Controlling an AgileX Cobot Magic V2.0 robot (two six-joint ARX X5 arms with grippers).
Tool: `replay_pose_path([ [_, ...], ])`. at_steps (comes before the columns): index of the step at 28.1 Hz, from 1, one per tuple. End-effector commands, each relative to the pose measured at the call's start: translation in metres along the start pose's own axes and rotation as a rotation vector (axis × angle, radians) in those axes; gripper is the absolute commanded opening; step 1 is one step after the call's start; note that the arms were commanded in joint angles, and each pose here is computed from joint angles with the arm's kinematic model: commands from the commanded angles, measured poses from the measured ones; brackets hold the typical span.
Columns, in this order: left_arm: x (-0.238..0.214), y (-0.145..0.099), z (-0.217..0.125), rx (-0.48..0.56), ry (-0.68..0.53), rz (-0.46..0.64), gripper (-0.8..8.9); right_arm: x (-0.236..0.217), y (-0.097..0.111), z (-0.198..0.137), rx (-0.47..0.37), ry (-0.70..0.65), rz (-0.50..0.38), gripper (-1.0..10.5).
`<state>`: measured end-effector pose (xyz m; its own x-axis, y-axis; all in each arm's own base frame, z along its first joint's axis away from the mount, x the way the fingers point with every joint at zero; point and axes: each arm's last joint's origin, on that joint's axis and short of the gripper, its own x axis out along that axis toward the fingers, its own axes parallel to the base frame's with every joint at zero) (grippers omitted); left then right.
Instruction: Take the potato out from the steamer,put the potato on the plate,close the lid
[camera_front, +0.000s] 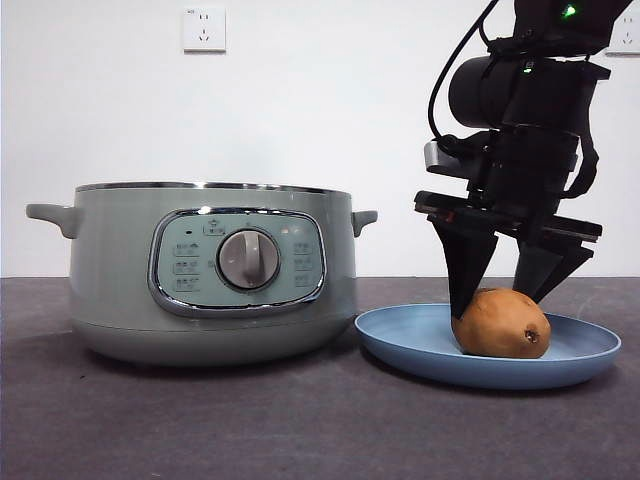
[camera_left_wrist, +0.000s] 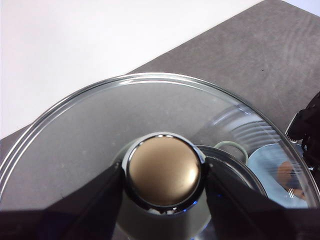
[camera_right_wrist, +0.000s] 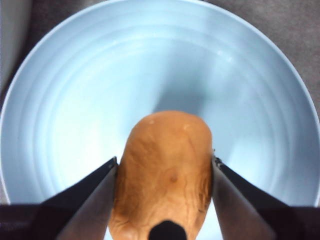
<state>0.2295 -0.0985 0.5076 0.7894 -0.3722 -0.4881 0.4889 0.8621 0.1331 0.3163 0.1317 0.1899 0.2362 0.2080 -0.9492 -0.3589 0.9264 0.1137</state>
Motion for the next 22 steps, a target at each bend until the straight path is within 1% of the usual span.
replay_pose_path([
  [1,-0.01,0.001,0.006,0.009,-0.068,0.011,-0.08,0.005,0.0,-0.003,0.011,0.017,-0.002,2.3],
  [2,-0.01,0.001,0.006,0.009,-0.068,0.011,-0.08,0.005,0.0,-0.003,0.01,0.018,-0.002,3.8],
  [3,-0.01,0.001,0.006,0.008,-0.068,0.01,-0.08,0.004,0.0,-0.003,0.011,0.021,-0.002,5.0],
  [4,-0.01,0.001,0.006,0.009,-0.069,0.011,-0.08,0.002,0.0,-0.002,0.011,0.023,-0.002,5.6],
  [7,-0.01,0.001,0.006,0.008,-0.069,0.011,-0.08,-0.012,0.001,0.002,0.012,0.028,-0.002,5.6],
  [9,-0.01,0.001,0.006,0.008,-0.071,0.011,-0.08,-0.033,0.004,0.006,0.009,-0.006,-0.001,5.6],
  [12,-0.01,0.001,0.007,0.009,-0.078,0.012,-0.08,-0.083,0.009,0.007,-0.005,-0.133,0.007,5.6],
  [14,-0.01,0.001,0.008,0.009,-0.087,0.006,-0.08,-0.121,0.013,-0.001,-0.016,-0.248,0.013,5.6],
  [19,-0.008,0.002,0.009,0.007,-0.115,-0.023,-0.08,-0.18,0.018,-0.028,-0.013,-0.424,0.027,5.6],
  [22,-0.001,0.002,0.009,-0.011,-0.129,-0.027,-0.08,-0.209,0.02,-0.047,-0.022,-0.517,0.033,5.6],
])
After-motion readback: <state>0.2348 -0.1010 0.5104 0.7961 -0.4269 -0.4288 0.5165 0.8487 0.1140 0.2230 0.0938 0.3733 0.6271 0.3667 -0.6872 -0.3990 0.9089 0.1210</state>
